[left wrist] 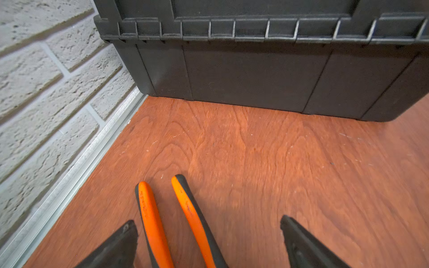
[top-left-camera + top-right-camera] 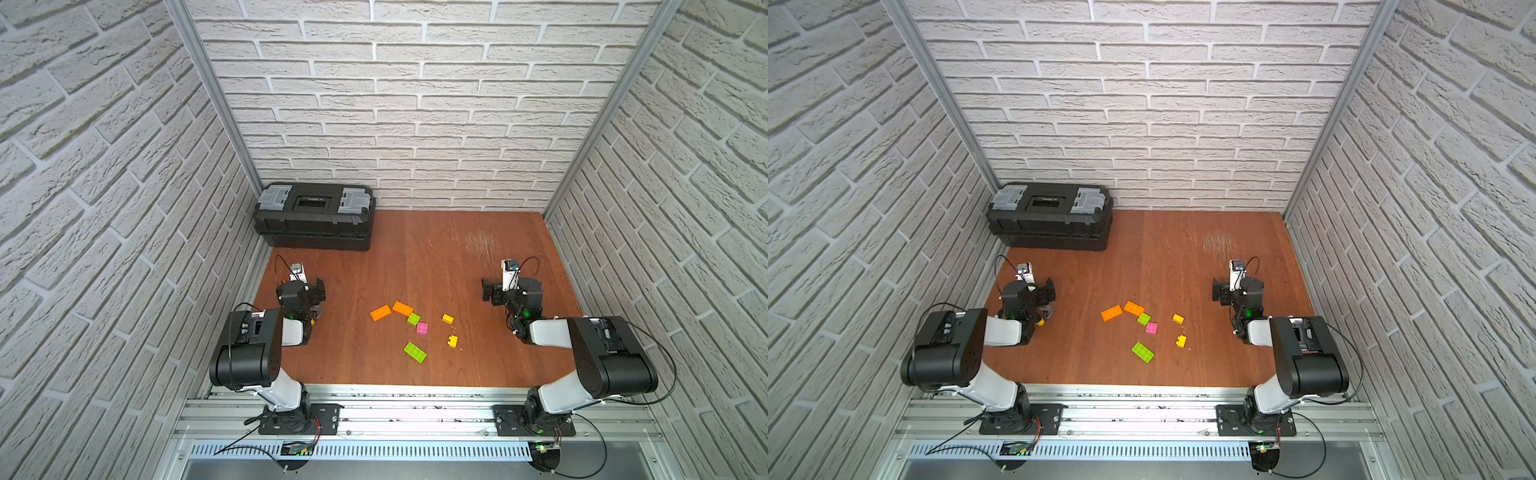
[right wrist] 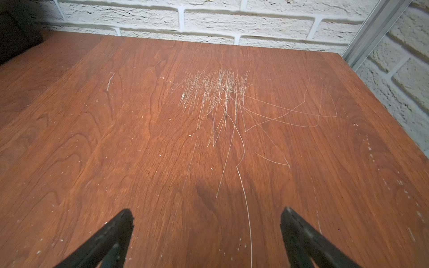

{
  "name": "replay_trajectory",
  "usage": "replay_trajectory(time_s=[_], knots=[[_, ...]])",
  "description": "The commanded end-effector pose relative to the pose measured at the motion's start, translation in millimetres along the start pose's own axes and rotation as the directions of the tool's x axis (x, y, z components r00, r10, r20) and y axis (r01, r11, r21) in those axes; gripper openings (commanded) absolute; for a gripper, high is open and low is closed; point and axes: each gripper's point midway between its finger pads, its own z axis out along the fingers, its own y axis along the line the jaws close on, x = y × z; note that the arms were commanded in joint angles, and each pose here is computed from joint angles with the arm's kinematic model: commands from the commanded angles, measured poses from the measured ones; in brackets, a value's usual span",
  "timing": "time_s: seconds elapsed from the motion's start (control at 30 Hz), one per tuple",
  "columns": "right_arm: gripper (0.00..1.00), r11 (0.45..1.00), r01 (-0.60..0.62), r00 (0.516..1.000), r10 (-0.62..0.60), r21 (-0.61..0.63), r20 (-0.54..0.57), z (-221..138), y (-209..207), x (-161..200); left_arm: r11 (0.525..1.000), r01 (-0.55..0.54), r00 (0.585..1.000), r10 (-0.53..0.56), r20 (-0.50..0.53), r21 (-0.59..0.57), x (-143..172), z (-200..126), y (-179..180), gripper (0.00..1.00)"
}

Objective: Assemble a carrot with lego
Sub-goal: Pick up the lego brick from the center of the board.

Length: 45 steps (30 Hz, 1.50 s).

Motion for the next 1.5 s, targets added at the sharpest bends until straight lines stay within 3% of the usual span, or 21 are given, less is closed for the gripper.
replay_trajectory(time_s=[0.0,0.63,0.7,0.8,0.93,1.03,1.13,1.23,1.37,1.47], knots=[[0.99,1.0,0.01,0.998,-0.01,0.0,0.066,-3,-1,-21,1.0,0.008,0.998,-0.008,0.057,0.005,-20,1,0,0.98],[0.99,1.0,-0.004,0.997,0.004,0.0,0.072,-3,-4,-22,1.0,0.007,0.998,-0.008,0.056,0.005,-19,1,1,0.98],[0.99,1.0,-0.011,0.995,0.011,0.004,0.102,-12,-5,-37,0.997,0.019,0.997,-0.014,0.074,-0.069,-35,-7,11,0.98],[0.99,0.994,-0.091,0.99,0.096,0.054,-0.1,-22,-14,-49,0.981,0.085,0.995,-0.074,0.067,-0.175,-76,-31,32,0.98],[0.99,0.954,-0.296,0.938,0.28,-0.051,-0.206,-31,10,-78,0.958,0.216,0.976,-0.205,0.077,-0.19,-122,-67,44,0.98],[0.99,0.923,-0.307,0.922,0.228,-0.233,-0.312,-41,43,-89,0.961,0.207,0.978,-0.208,0.012,-0.183,-130,-91,37,0.98],[0.99,0.9,-0.295,0.907,0.157,-0.322,-0.392,-60,68,-91,0.985,0.152,0.987,-0.155,-0.03,-0.086,-135,-116,-1,0.98],[0.99,0.911,-0.155,0.925,-0.002,-0.382,-0.381,-92,96,-92,0.985,0.167,0.982,-0.171,-0.077,-0.053,-125,-138,-29,0.98],[0.99,0.844,-0.117,0.937,-0.081,-0.524,-0.341,-124,136,-96,0.978,0.21,0.965,-0.207,-0.161,0.0,-95,-155,-64,0.98],[0.99,0.823,-0.058,0.937,-0.151,-0.566,-0.315,-130,158,-98,0.984,0.179,0.958,-0.167,-0.234,0.029,-72,-165,-91,0.98]])
